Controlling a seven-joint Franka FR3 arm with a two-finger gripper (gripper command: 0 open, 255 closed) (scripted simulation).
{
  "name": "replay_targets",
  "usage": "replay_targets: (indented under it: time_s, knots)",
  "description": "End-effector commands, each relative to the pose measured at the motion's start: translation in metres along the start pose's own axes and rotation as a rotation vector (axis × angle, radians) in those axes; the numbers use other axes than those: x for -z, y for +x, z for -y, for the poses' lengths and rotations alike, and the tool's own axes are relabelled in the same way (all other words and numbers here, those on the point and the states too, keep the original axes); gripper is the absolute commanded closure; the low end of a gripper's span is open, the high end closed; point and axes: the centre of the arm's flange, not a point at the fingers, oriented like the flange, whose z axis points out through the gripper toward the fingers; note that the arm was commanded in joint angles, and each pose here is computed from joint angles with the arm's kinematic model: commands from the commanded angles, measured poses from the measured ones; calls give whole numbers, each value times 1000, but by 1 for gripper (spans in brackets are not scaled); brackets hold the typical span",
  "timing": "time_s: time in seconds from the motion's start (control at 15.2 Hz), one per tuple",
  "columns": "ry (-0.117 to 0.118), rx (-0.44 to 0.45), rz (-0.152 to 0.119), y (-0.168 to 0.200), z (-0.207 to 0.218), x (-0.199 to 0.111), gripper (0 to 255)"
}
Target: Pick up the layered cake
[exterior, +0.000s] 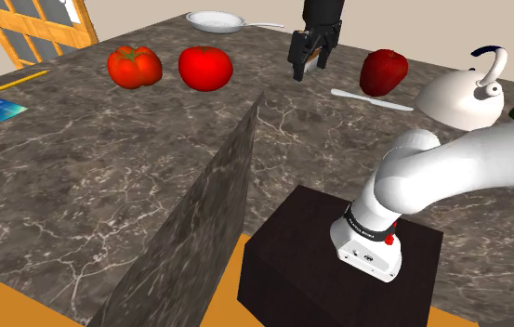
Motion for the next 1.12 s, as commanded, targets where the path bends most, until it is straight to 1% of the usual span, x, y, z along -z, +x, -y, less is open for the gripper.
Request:
replay_targets:
  time_s: [0.0, 0.53, 1.06]
  knots:
    - [0, 0, 0, 0, 0, 0, 0]
    - [13, -116, -50, 63, -79, 8, 0]
    - [27, -232, -101, 116, -165, 18, 0]
